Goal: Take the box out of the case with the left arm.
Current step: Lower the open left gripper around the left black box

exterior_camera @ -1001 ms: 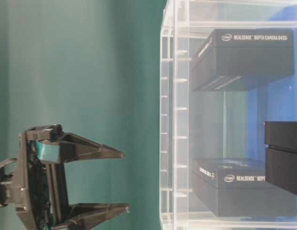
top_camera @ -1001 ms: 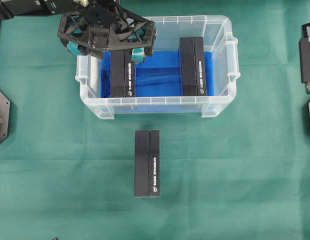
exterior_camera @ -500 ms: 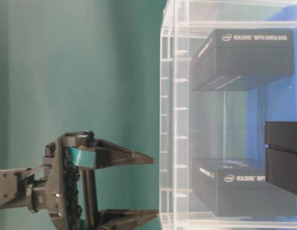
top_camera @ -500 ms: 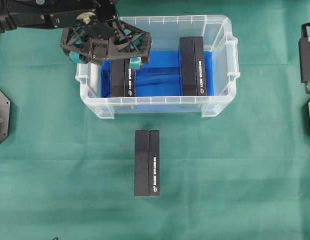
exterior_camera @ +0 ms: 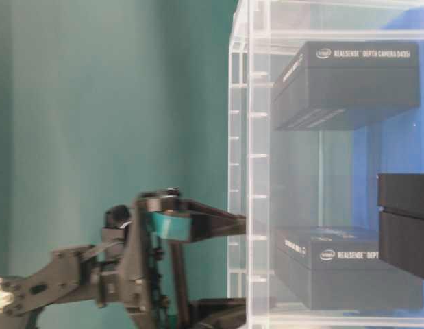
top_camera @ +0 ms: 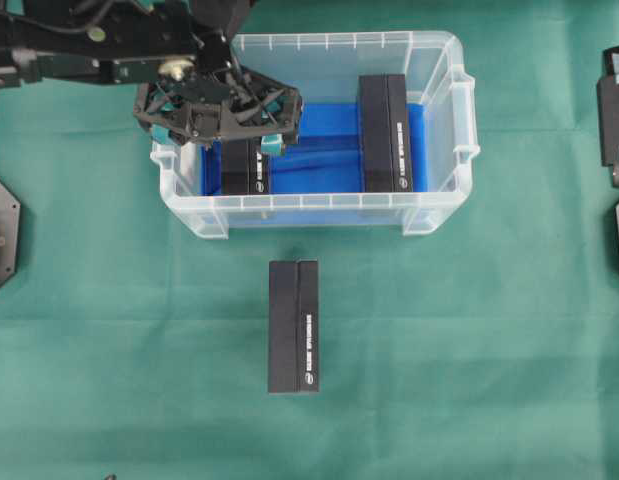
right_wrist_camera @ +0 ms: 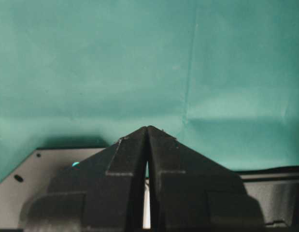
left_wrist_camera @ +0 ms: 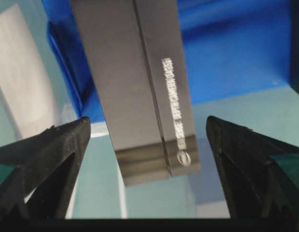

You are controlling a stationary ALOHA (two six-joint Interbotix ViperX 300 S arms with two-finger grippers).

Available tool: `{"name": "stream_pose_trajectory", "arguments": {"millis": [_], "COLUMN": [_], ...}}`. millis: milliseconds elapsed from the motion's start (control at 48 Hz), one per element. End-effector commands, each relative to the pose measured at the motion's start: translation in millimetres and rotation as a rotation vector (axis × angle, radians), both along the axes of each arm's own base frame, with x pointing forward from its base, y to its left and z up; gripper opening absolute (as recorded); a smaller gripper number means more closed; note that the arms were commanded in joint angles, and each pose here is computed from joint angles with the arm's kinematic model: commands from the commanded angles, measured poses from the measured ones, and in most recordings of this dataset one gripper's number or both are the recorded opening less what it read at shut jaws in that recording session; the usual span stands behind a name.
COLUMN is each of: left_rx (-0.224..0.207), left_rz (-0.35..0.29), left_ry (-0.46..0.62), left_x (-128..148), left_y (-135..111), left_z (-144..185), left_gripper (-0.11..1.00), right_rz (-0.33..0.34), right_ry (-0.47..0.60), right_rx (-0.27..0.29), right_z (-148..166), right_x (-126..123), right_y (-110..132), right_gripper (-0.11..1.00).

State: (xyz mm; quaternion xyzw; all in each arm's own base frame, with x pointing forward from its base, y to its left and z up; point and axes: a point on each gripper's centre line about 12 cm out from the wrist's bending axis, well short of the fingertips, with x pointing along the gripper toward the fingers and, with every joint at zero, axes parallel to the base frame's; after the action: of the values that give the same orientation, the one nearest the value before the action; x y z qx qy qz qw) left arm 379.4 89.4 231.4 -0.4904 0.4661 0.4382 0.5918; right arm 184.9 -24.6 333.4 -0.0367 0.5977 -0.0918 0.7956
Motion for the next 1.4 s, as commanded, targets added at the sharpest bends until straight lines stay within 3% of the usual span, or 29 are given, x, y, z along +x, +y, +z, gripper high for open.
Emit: {"name": "stream_pose_trajectory", "arguments": {"millis": [0, 479, 792, 876, 1001, 1376], "left_rx": [0.008, -0.001, -0.002, -0.01, -0.016, -0.026], "left_rz": [-0.001, 0.009, 0.007, 0.012, 0.017, 0.054], "left_ry": [-0.025, 0.008, 0.006, -0.002, -0.001, 0.014], "left_x": [3, 10, 9, 10, 10, 7], "left_y": [0, 5, 5, 4, 4, 2], "left_z": [1, -38, -40, -40, -39, -39], "left_gripper": [0.96, 0.96, 0.95, 0.88, 0.61, 0.61], "right_rz": [-0.001, -0.001, -0.001, -0.003, -0.001, -0.001], "right_ry": [-0.017, -0.017, -0.015, -0.016, -0.017, -0.016], "right_rx": [-0.003, -0.003, -0.004, -0.003, -0.003, -0.003], "right_z": [4, 4, 3, 3, 4, 3], "right_x": [0, 0, 0, 0, 0, 0], "right_y": [0, 0, -1, -1, 0, 0], "right_gripper": [0.0, 0.0, 0.0, 0.0, 0.0, 0.0]}}
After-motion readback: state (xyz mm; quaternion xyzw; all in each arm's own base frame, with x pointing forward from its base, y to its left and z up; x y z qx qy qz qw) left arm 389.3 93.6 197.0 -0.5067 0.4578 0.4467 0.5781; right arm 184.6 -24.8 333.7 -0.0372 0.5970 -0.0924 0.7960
